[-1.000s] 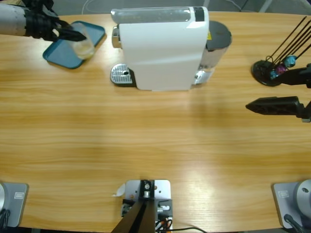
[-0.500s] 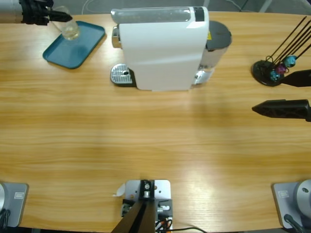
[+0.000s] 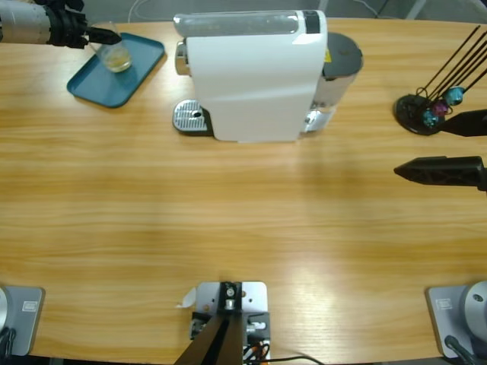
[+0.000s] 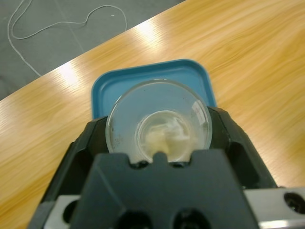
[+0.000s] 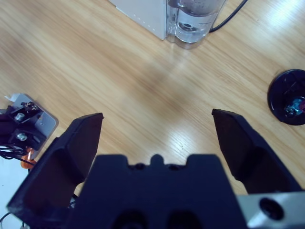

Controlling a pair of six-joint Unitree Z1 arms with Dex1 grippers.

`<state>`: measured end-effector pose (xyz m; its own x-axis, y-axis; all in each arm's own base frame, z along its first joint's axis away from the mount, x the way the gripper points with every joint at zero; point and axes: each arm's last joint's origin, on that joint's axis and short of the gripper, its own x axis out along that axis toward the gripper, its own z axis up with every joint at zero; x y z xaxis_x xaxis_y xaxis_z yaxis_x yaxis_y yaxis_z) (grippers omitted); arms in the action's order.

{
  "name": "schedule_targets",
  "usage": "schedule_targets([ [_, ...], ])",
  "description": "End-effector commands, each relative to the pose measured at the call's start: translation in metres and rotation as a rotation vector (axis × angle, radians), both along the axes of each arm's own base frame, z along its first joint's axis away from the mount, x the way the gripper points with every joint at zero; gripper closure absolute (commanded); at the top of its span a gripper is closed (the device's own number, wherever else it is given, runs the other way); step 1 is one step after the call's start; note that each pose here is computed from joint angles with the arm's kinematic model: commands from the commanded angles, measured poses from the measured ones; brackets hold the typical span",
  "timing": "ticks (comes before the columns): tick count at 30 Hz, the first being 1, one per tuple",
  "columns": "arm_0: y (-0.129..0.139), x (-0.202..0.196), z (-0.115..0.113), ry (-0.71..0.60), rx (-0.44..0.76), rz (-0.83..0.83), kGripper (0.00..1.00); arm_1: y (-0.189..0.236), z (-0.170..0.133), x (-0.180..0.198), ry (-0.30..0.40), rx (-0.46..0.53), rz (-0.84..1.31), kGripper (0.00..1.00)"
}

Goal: Pour coffee

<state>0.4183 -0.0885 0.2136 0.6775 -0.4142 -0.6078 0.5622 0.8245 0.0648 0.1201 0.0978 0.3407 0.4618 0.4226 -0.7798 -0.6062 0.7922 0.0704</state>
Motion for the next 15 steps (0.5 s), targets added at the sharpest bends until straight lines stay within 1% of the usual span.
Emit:
schedule_targets([
  [1,-0.003,-0.002,-0.032,0.086,0.031,0.024,1.000,0.000,-0.015,0.000,0.031,-0.036,-0.003,0.000],
  [6,-0.005,-0.005,-0.040,0.116,0.067,0.041,1.000,0.002,-0.014,0.003,0.026,-0.032,-0.003,0.000],
  [15,-0.004,-0.005,-0.046,0.139,0.082,0.049,1.000,0.004,-0.011,0.004,0.018,-0.028,-0.003,0.000],
])
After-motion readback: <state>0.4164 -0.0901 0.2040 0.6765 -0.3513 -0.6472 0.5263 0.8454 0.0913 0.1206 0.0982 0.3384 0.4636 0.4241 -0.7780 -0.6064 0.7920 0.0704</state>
